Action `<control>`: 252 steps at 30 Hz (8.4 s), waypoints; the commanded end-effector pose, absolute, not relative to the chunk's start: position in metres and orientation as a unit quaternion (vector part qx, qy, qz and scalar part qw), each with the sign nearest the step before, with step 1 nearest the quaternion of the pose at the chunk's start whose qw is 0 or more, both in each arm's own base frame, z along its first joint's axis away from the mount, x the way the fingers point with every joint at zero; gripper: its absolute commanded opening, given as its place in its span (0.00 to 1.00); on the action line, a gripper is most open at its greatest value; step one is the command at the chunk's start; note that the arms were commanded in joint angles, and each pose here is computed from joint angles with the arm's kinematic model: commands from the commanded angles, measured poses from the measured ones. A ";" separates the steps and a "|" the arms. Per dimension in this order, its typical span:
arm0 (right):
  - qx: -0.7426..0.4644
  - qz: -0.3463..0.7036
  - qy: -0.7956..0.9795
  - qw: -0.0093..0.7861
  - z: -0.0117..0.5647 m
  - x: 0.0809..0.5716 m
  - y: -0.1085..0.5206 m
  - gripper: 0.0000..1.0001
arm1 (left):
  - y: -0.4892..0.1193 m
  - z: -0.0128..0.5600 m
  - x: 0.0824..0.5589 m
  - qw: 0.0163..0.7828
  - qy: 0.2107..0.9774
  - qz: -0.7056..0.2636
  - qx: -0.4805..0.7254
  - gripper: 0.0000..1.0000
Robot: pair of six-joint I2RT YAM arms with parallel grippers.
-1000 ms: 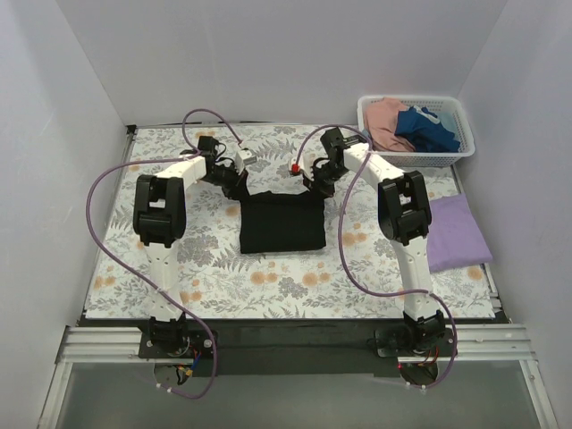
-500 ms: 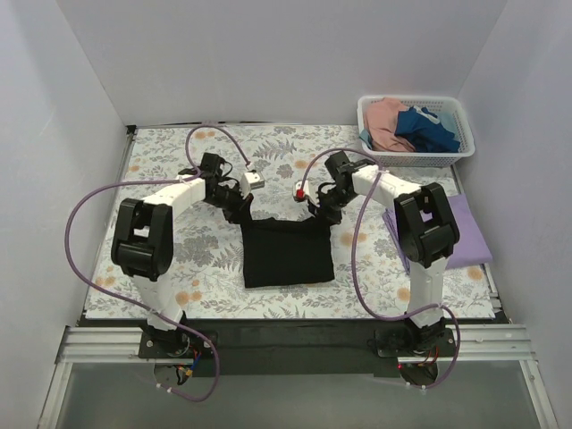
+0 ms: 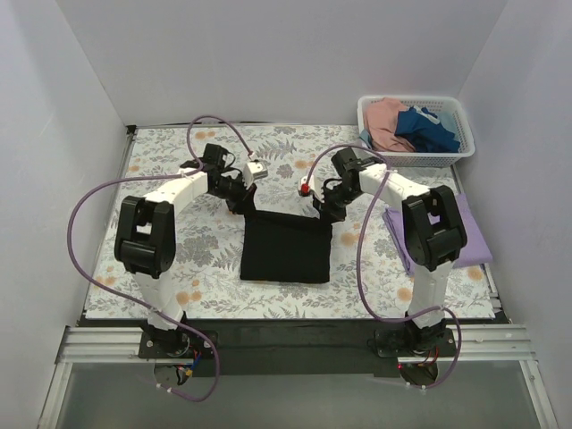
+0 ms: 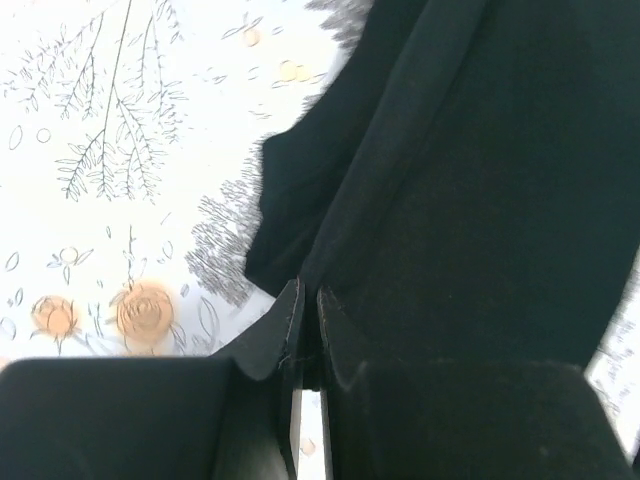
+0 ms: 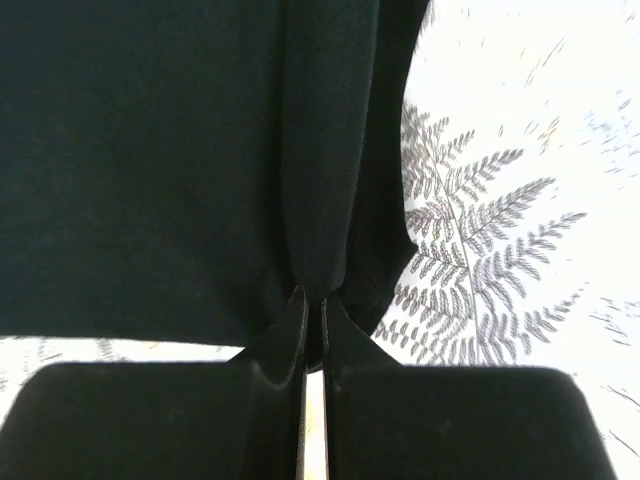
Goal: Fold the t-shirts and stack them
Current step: Fold the tshirt, then neatly place the folded tshirt to the corner
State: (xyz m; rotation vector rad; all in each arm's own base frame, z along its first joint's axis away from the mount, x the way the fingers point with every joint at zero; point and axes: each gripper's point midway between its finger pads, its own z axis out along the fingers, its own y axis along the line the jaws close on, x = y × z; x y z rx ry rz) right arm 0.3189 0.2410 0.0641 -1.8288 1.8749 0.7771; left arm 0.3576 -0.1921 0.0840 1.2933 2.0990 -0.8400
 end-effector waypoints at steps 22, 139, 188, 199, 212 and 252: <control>-0.631 0.247 0.694 0.241 0.093 0.352 0.225 0.01 | -0.213 0.131 0.384 0.327 0.745 -0.312 0.490 0.00; -0.232 0.523 0.787 0.232 0.082 0.428 0.278 0.51 | -0.272 0.092 0.455 0.197 0.799 -0.557 0.113 0.43; -0.058 0.319 0.892 0.316 0.124 0.354 0.103 0.97 | -0.430 0.047 0.338 0.467 0.648 -0.093 0.595 0.38; -0.051 0.337 0.882 0.325 0.137 0.357 0.096 0.97 | -0.427 0.076 0.295 0.422 0.656 -0.176 0.600 0.39; -0.035 0.360 0.884 0.295 0.126 0.340 0.096 0.96 | -0.397 0.073 0.252 0.369 0.643 -0.238 0.628 0.40; 0.127 0.478 0.848 0.189 0.076 0.306 0.166 0.97 | -0.437 0.105 0.266 0.440 0.625 -0.265 0.588 0.00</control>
